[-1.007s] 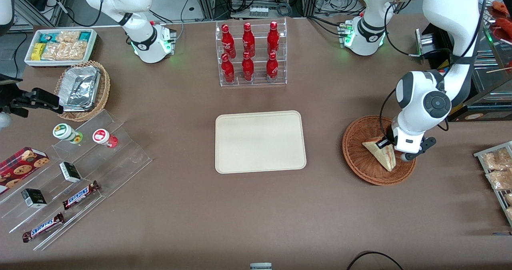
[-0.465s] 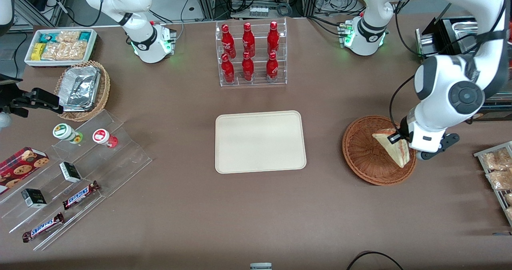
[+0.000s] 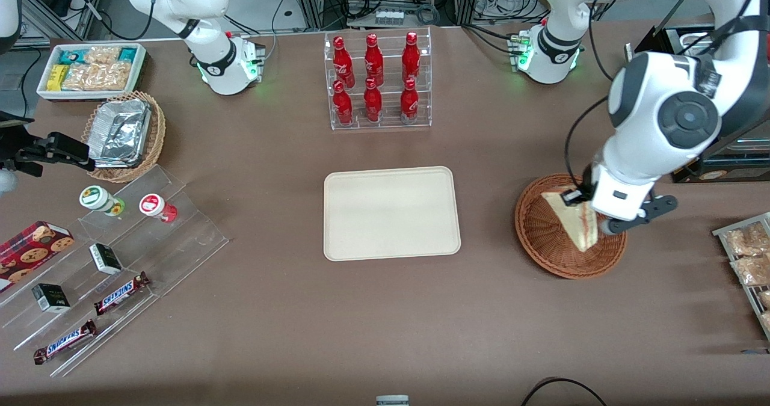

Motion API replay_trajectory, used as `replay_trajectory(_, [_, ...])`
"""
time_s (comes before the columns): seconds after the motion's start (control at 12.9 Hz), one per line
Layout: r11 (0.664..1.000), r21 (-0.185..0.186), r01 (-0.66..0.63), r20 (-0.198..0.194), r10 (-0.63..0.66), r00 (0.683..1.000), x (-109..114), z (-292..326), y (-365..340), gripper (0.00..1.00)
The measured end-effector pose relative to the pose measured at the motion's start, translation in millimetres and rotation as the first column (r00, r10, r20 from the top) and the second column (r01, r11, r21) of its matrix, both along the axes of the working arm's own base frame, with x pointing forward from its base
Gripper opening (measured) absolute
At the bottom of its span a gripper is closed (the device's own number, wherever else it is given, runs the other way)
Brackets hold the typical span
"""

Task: Place sandwich from basket to tray
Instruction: 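Carry the sandwich with the left gripper over the cream tray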

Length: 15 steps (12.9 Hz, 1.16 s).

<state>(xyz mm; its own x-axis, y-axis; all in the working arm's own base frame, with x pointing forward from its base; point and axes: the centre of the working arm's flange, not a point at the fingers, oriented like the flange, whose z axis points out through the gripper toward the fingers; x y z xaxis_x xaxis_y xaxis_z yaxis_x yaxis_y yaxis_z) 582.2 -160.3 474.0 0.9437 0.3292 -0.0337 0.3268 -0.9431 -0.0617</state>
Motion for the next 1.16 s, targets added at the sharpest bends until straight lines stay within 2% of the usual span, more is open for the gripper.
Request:
replay_trajectory(0.39, [0.988,-0.048,0.148,0.024,-0.147,0.989,-19.0,13.1,-98.1,0.15])
replay_trajectory(0.62, [0.981,-0.073,0.179,0.002,-0.179,0.984,-29.1,-4.7,-162.7,0.15])
replay_trajectory(0.93, [0.970,-0.052,0.238,-0.033,-0.240,0.970,-50.0,-46.4,-239.7,0.15])
replay_trajectory(1.16, [0.964,-0.046,0.263,-0.015,-0.264,0.964,-55.9,-74.9,-284.7,0.15])
